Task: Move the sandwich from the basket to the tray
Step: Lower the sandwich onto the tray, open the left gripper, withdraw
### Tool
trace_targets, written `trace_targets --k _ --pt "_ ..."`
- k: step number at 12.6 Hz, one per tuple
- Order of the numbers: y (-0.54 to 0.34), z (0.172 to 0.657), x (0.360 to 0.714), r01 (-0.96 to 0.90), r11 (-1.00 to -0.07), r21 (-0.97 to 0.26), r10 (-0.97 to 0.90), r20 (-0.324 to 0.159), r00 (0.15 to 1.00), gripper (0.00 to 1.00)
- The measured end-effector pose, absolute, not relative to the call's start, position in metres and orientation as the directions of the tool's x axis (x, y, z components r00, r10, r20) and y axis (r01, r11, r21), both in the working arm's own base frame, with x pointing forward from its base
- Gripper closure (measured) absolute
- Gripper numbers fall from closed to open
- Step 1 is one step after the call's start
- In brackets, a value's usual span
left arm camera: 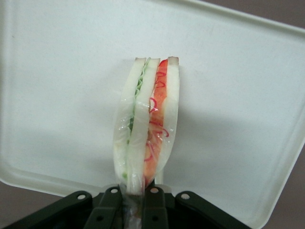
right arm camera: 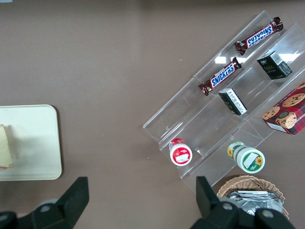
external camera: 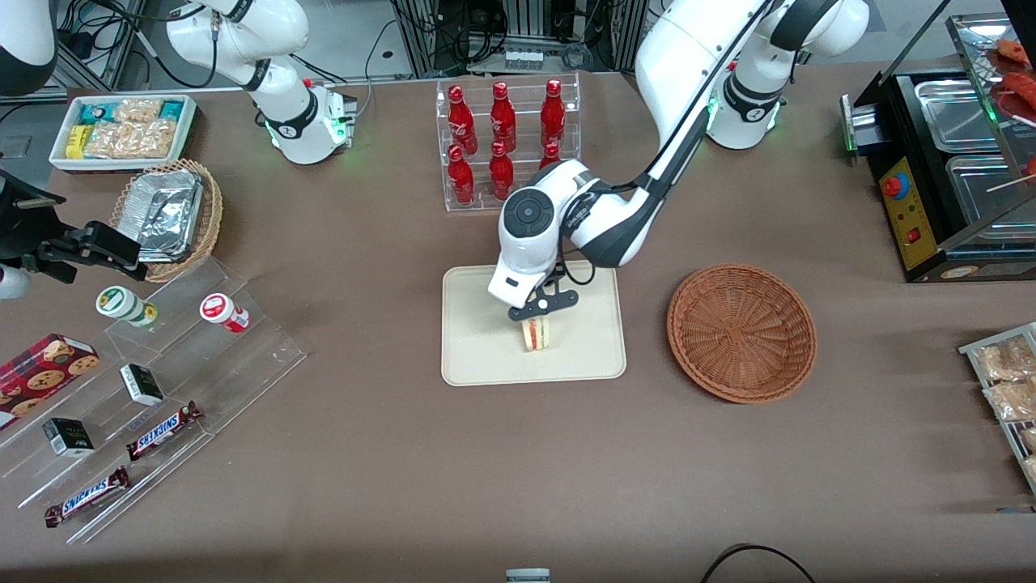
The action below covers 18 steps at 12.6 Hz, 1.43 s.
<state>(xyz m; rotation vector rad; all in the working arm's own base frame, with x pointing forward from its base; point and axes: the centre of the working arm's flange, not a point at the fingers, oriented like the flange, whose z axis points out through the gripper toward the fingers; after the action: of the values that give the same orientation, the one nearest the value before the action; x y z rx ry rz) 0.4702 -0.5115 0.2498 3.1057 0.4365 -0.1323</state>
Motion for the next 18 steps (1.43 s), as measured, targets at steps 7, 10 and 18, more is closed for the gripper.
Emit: trace_targets --k 7,10,18 --pt "-0.516 0.259 0.482 0.290 -0.957 -0.020 0.291 -0.038 0.956 0.36" --pt "-0.510 0.302 0.491 0.280 -0.958 -0.066 0.281 -0.005 0.960 0.02" --pt "-0.392 0.390 0.544 0.202 -0.963 -0.180 0.220 -0.089 0.971 0.00"
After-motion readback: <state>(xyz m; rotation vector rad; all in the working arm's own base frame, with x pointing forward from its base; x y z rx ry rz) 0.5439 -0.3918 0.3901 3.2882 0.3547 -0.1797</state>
